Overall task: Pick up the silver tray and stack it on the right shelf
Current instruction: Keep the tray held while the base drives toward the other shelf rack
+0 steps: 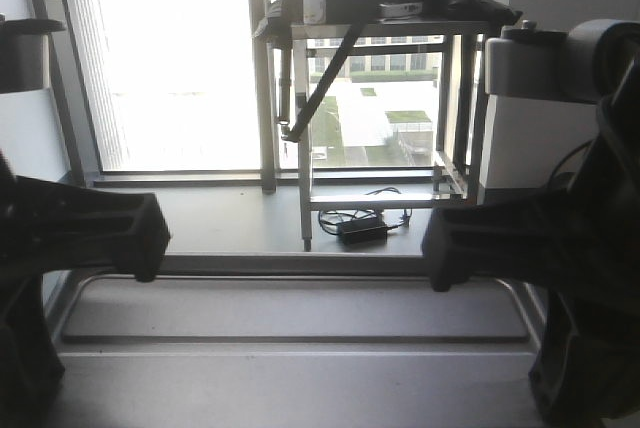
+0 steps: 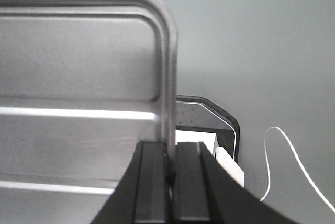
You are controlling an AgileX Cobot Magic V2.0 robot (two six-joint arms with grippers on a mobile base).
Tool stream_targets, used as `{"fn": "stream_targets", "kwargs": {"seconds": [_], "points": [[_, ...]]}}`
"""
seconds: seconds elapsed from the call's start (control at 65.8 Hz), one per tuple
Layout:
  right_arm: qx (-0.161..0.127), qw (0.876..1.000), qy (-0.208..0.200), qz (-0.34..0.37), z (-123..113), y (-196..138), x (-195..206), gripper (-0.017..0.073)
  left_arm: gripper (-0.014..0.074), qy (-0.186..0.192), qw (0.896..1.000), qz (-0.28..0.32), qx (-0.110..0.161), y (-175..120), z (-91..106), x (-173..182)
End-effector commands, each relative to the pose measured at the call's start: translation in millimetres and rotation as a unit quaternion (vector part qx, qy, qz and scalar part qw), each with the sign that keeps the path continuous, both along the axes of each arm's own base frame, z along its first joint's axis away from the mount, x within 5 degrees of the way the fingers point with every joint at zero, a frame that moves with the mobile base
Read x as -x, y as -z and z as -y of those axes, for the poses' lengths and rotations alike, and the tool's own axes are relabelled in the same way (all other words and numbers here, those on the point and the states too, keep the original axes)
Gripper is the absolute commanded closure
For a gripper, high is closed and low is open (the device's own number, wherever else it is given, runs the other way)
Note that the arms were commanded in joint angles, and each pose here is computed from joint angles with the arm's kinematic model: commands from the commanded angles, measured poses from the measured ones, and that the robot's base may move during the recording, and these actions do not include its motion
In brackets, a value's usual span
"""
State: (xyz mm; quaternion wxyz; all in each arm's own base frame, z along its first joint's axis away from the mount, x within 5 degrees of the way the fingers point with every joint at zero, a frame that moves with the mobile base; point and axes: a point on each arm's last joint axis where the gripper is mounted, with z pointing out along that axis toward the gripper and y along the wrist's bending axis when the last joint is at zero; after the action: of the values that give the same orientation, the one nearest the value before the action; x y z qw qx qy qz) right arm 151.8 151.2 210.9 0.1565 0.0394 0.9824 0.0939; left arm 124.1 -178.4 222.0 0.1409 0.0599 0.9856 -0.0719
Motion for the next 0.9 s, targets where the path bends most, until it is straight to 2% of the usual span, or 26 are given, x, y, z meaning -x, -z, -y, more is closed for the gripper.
{"fn": "stream_targets", "kwargs": {"seconds": [0.0,0.882], "points": [[0.005,0.999,-0.014,0.031,2.5,-11.7,-3.3,0.0501,0.0694,0.014,1.0,0.013,-0.013,-8.9,-4.0,1.4],[0.005,0.999,-0.014,0.031,2.5,-11.7,-3.3,0.0501,0.0694,0.014,1.0,0.013,-0.013,-8.9,-4.0,1.4]]}}
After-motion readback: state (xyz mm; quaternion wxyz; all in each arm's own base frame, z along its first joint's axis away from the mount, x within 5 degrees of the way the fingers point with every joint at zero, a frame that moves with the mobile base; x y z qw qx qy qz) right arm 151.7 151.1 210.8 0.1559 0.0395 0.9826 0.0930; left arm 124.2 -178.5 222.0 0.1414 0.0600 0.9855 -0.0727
